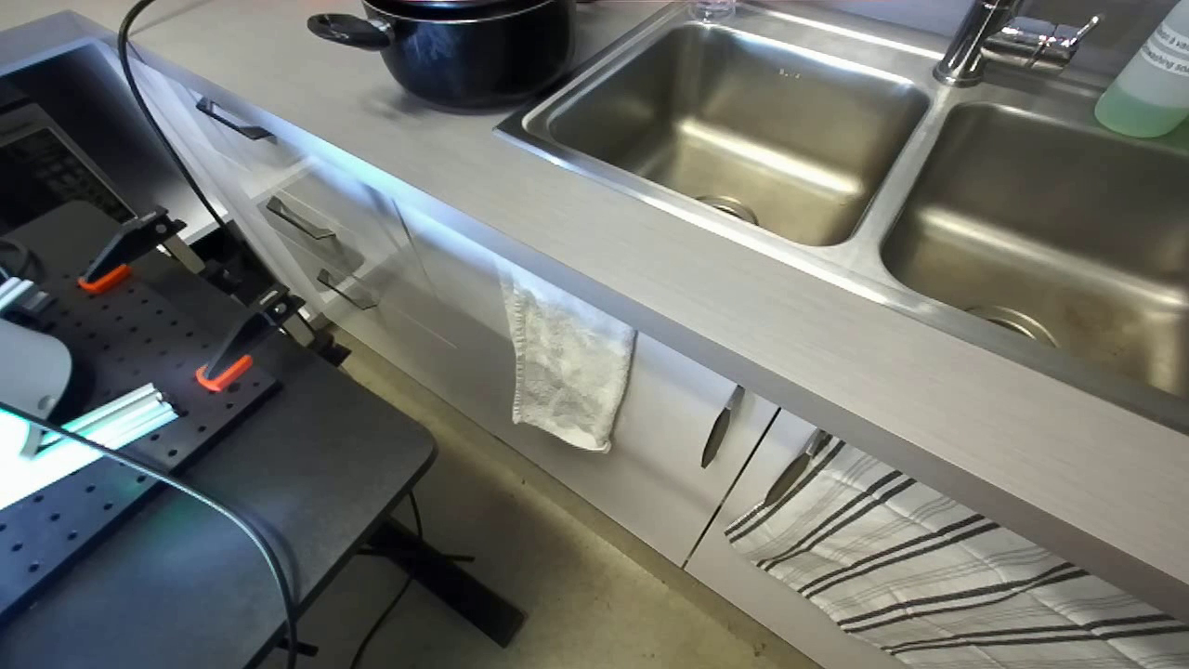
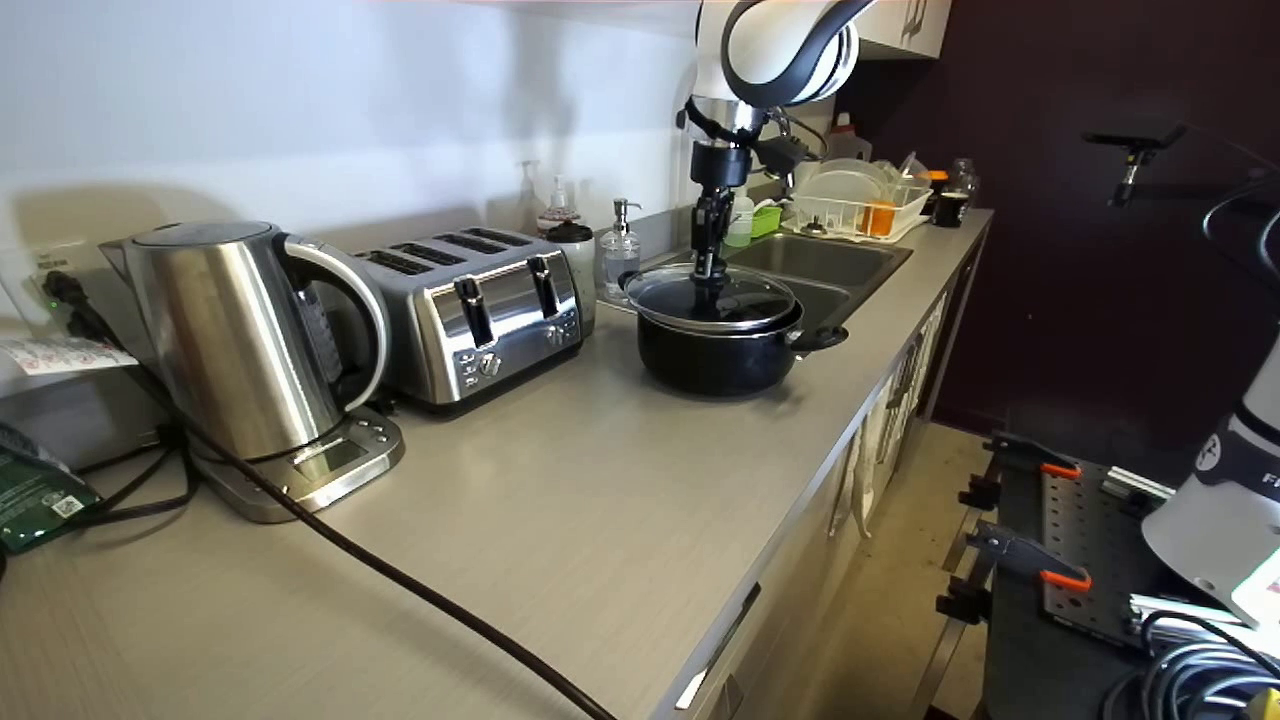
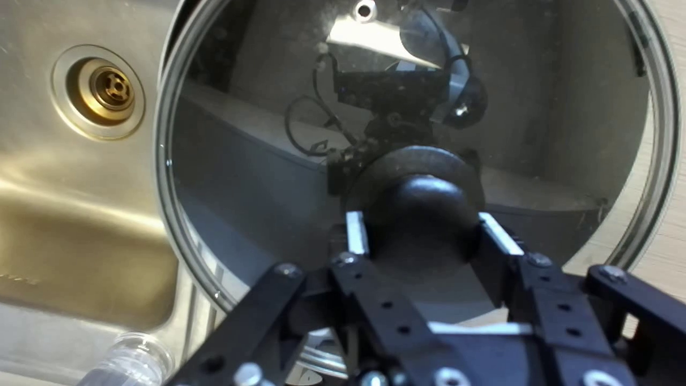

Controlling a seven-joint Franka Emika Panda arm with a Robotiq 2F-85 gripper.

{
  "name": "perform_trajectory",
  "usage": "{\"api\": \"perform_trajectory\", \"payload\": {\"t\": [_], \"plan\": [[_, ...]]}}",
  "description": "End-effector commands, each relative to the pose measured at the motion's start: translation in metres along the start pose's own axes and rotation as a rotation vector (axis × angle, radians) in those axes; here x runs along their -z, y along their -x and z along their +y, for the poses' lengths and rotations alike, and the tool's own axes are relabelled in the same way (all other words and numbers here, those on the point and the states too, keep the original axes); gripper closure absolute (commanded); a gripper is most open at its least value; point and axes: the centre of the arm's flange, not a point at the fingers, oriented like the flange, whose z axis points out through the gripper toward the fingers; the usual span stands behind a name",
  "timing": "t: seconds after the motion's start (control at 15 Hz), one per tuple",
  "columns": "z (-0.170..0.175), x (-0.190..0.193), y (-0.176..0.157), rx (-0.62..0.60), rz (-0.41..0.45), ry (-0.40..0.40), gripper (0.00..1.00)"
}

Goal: Put the glass lid on the pot.

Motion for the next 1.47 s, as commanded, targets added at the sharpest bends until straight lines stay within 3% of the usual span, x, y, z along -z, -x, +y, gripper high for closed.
{"api": "perform_trajectory", "payload": {"t": [0.0, 1.4], "plan": [[0.001, 0.012, -0.006, -0.006, -0.007, 0.016, 0.75], [0.007, 0.001, 0.0, -0.019, -0.046, 0.002, 0.75]]}}
